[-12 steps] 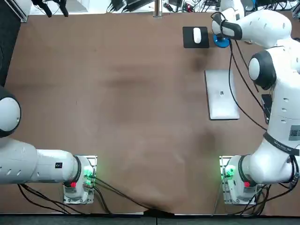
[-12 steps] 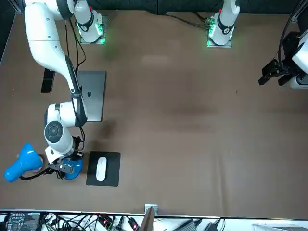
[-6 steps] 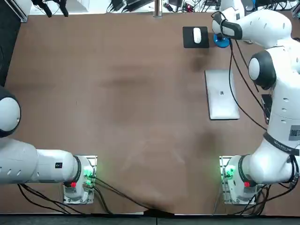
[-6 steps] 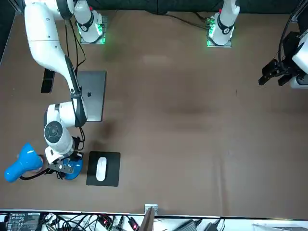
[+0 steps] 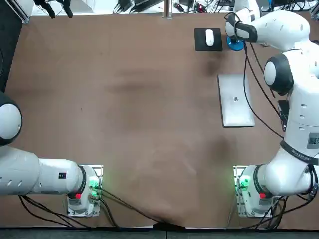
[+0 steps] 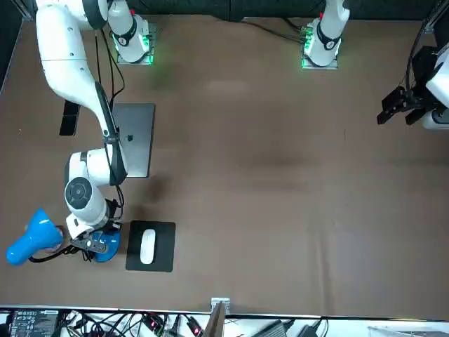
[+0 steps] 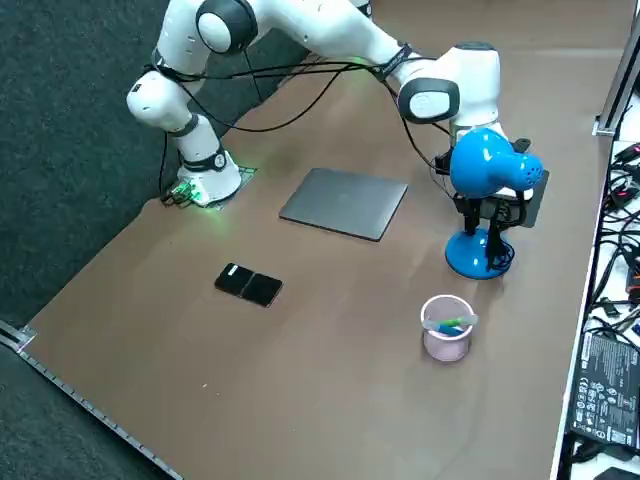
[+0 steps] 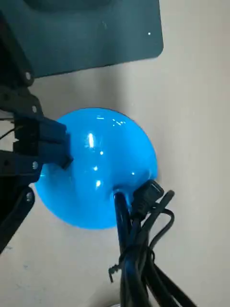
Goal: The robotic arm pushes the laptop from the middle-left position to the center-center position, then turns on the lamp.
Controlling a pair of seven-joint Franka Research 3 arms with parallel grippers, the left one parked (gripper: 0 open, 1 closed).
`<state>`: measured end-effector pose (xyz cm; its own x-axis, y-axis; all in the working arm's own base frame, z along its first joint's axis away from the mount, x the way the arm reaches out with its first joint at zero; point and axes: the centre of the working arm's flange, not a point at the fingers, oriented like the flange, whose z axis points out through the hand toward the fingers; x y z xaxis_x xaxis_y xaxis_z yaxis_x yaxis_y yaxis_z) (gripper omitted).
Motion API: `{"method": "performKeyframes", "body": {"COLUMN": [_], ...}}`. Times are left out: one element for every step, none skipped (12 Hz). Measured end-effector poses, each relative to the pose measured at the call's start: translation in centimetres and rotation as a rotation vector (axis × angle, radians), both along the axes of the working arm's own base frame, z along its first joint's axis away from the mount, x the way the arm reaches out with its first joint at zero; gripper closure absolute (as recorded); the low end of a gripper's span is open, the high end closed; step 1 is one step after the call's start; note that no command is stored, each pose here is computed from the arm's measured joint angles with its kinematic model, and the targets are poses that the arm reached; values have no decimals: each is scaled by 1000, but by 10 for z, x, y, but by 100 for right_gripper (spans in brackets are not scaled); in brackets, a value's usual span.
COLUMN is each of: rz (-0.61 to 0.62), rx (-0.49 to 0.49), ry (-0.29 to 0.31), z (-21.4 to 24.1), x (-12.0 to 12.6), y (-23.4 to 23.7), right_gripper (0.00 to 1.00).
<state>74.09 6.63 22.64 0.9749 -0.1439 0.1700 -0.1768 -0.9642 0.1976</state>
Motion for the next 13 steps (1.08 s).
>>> {"method": "performKeyframes", "body": {"rz": [1,2,3,3,5,9,14,18,19,20,20,21,21], "rx": [-1,-2,-3,-4,-5,-8,-12,-15,-16,-17,-17,-17,-17], "ry": [0,0,0,0,-2,-6,-9,-11,-12,-14,-15,-15,-16], "z": [0,0,0,0,-1,-1,-3,-3,-3,-3,-3,-3,-3], "x": [0,0,0,0,0,1,1,1,1,1,1,2,2], "y": [0,0,0,0,0,0,0,0,0,0,0,0,0], "right_gripper": [98,98,98,98,98,98,98,98,98,98,98,98,98]}}
